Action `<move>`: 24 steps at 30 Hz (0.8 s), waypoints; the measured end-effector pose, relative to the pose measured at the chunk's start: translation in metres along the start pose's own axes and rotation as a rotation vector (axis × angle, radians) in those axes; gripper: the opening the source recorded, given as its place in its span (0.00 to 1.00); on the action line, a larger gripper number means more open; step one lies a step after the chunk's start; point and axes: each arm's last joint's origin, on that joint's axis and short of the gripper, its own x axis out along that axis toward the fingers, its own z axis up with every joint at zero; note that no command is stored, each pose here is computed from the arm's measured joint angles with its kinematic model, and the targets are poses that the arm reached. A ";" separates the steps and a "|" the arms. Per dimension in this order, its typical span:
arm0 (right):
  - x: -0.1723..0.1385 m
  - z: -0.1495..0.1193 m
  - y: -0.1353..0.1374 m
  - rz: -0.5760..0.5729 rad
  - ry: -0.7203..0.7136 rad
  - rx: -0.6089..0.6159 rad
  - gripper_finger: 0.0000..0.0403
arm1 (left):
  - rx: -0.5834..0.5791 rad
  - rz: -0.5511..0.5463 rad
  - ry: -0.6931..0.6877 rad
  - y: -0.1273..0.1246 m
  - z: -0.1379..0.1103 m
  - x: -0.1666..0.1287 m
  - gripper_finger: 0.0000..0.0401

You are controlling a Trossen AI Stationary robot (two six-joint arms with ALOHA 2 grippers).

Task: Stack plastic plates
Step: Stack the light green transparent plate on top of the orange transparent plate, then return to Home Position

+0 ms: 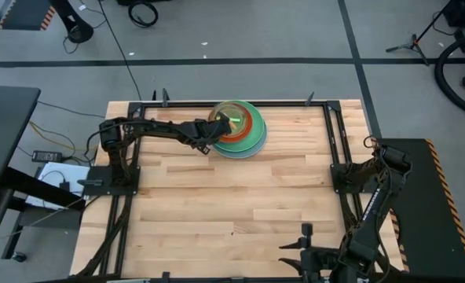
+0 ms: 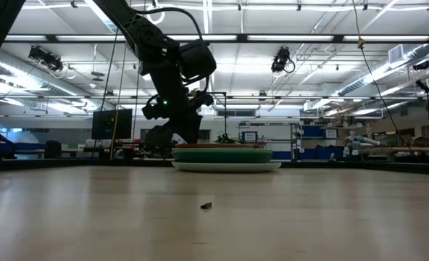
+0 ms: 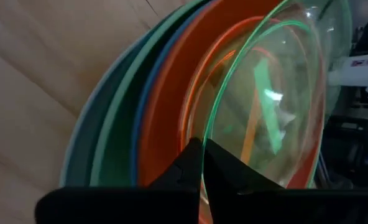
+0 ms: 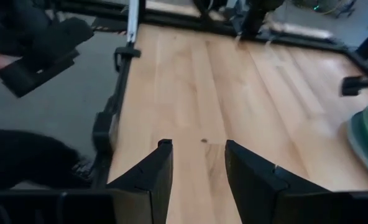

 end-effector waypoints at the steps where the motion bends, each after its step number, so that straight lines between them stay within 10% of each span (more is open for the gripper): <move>1: 0.000 0.000 0.000 0.015 0.012 0.002 0.38 | 0.011 0.000 0.000 0.001 -0.001 -0.001 0.05; 13: 0.011 -0.001 -0.005 0.124 0.162 -0.071 0.45 | 0.042 -0.151 0.065 -0.015 -0.008 -0.002 0.33; 24: 0.024 0.002 -0.012 0.141 0.219 -0.113 0.44 | 0.053 -0.013 0.063 -0.001 -0.008 -0.015 0.48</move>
